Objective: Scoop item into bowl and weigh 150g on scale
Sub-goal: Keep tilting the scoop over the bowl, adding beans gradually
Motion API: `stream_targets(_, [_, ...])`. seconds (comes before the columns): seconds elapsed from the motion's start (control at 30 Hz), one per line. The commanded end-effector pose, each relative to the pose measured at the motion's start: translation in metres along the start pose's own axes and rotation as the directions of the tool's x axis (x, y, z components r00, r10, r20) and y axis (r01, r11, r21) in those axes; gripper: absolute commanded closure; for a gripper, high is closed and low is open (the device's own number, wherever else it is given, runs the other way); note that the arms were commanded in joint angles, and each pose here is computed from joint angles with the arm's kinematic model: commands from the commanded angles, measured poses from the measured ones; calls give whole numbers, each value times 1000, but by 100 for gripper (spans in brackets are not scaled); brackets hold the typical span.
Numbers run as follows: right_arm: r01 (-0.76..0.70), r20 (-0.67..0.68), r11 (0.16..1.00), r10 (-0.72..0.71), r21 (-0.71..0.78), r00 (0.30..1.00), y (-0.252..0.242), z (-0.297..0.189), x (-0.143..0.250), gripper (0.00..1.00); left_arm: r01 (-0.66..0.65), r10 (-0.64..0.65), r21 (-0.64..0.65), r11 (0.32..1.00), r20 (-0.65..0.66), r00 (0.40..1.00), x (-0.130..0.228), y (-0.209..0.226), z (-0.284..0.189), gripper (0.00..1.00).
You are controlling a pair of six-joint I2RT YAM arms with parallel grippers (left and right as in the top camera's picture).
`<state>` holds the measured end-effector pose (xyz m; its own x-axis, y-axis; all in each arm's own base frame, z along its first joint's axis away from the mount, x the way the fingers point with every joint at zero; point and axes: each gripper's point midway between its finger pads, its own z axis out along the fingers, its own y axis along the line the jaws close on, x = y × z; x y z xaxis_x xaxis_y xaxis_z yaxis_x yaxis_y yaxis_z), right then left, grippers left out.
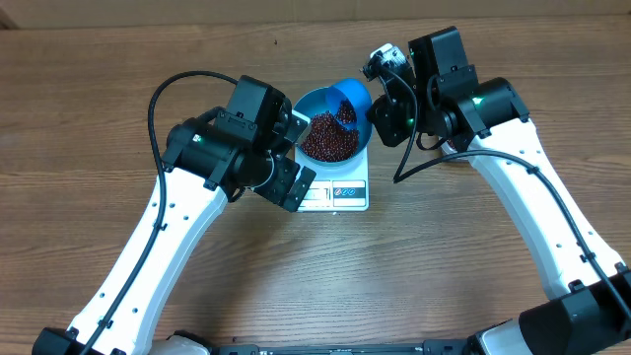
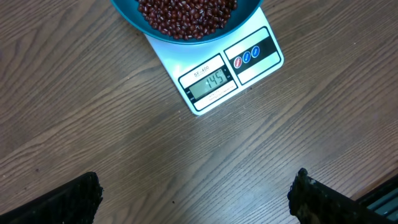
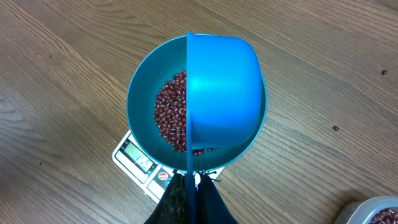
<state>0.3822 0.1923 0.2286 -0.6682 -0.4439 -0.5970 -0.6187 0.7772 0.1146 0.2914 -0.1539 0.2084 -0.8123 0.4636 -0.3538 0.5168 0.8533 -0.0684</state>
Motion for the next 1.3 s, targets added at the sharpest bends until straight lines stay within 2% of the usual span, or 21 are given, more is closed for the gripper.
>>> stream_targets(0.0, [10,49,1000,-10,10,999,2,-13,-13,96,-4,4,-1,1000,1,1000,-2,-2,1,0])
stream_targets(0.4, [9,45,1000,-10,8,999,3,-13,-12,96,-4,4,-1,1000,1,1000,-2,-2,1,0])
stream_targets(0.5, [133,31,986,-130,-98,991,23,-14,-4,96,-4,4,-1,1000,1,1000,-2,-2,1,1])
stream_targets(0.63, [57,32,998,-56,-37,998,11,-13,-7,96,-4,4,-1,1000,1,1000,-2,-2,1,0])
stream_targets(1.27, [16,50,1000,-15,-19,999,8,-13,-13,96,-4,4,-1,1000,1,1000,-2,-2,1,1])
